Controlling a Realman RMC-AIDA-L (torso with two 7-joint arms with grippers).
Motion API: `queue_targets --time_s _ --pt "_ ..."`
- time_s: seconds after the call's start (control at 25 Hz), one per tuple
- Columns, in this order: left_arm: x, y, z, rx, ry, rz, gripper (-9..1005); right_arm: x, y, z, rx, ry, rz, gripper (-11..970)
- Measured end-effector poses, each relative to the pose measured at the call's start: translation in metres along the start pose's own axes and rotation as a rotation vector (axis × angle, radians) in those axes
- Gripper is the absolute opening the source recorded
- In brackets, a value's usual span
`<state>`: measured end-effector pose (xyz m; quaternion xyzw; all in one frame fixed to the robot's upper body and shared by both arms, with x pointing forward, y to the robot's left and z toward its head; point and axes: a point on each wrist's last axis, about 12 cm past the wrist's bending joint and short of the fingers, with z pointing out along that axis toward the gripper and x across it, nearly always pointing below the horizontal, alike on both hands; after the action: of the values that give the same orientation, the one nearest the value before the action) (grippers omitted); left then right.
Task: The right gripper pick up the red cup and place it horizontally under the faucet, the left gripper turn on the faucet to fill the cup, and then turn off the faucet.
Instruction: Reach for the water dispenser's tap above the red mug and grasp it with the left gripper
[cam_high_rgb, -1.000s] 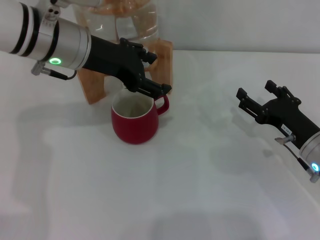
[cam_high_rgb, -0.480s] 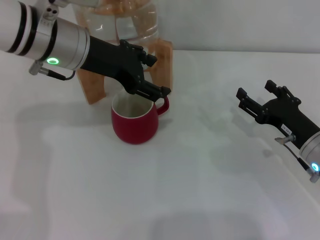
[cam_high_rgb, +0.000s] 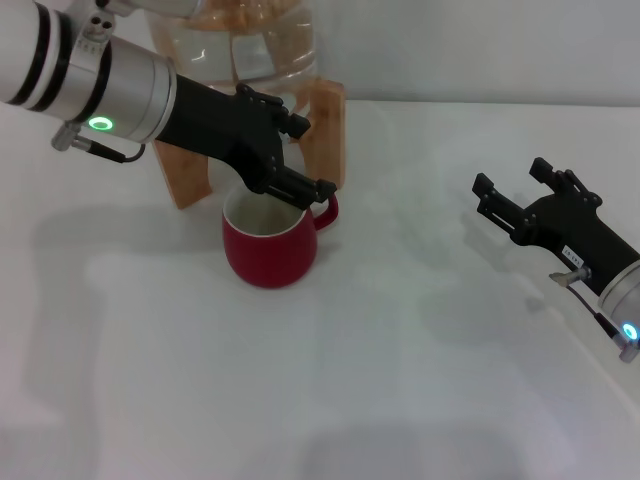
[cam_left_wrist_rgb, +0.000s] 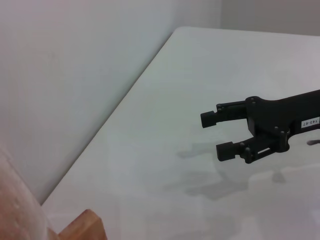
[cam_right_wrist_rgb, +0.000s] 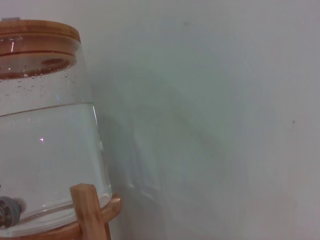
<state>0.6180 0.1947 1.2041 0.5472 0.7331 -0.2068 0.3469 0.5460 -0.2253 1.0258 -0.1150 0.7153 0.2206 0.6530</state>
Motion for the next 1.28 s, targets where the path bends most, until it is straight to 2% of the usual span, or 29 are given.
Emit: queue_targets --time_s 0.96,1.28 --pt "-0.003 -0.004 -0.004 0.032 0.007 0.002 882 -0.001 -0.001 0.001 0.002 0.000 -0.005 872" --pt "-0.021 -0.003 -0.013 -0.028 -0.044 0.063 878 -0.001 -0.001 0.001 -0.003 -0.001 -0.006 872"
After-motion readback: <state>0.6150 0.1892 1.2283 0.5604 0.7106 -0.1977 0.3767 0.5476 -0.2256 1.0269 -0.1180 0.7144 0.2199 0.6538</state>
